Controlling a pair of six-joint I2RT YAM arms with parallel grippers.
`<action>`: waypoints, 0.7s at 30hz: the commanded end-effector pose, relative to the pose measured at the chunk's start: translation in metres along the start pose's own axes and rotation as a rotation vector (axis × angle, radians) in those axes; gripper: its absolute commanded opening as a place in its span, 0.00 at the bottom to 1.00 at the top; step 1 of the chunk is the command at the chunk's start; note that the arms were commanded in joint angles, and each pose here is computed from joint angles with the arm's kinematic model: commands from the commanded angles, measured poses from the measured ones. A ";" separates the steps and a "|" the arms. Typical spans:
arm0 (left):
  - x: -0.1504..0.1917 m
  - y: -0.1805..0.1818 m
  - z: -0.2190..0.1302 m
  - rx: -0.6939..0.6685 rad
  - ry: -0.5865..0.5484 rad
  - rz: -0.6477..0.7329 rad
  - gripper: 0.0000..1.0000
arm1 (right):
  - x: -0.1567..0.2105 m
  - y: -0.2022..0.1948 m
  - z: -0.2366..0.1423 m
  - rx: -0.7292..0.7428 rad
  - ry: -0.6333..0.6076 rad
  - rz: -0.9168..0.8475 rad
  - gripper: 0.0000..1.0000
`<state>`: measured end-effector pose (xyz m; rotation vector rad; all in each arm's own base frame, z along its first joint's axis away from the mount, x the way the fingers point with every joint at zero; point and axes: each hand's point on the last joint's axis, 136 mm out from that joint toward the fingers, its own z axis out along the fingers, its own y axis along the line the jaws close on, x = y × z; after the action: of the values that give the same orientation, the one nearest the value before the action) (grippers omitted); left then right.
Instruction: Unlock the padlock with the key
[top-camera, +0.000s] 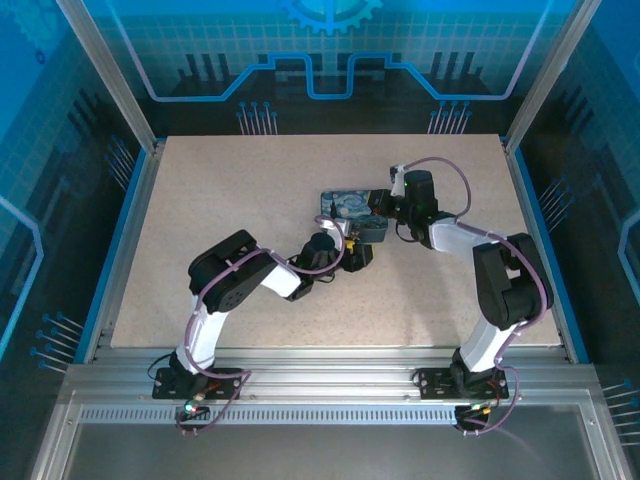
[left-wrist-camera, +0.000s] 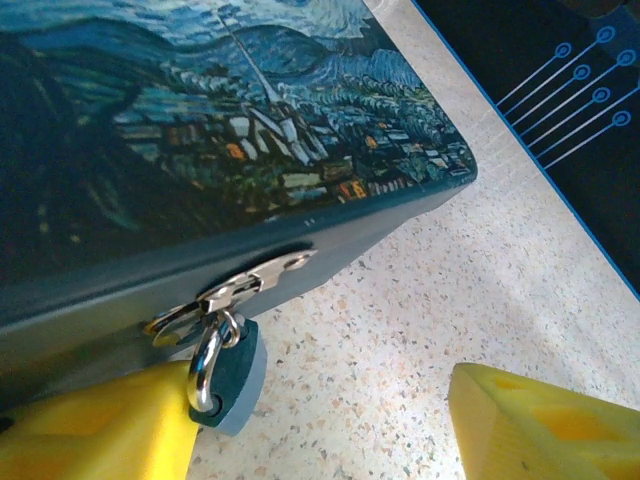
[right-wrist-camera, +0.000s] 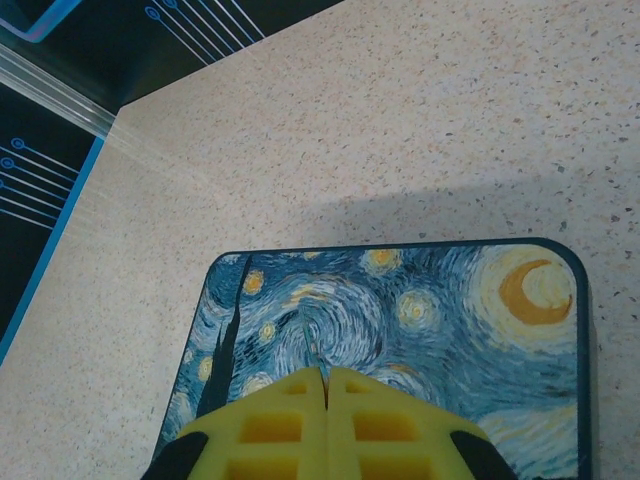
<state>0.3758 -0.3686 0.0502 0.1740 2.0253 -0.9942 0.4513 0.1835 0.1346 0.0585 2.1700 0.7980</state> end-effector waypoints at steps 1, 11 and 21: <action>0.003 -0.002 0.005 0.022 0.014 0.000 0.72 | -0.003 0.013 -0.006 -0.034 -0.019 -0.035 0.00; -0.001 0.020 0.015 -0.124 0.019 -0.012 0.68 | -0.001 0.013 -0.008 -0.038 -0.021 -0.031 0.00; -0.003 0.017 0.026 -0.107 0.010 -0.009 0.63 | 0.000 0.015 -0.007 -0.052 -0.021 -0.023 0.00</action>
<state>0.3978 -0.3718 0.0455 0.1190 2.0710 -0.9011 0.4476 0.1827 0.1314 0.0586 2.1714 0.7998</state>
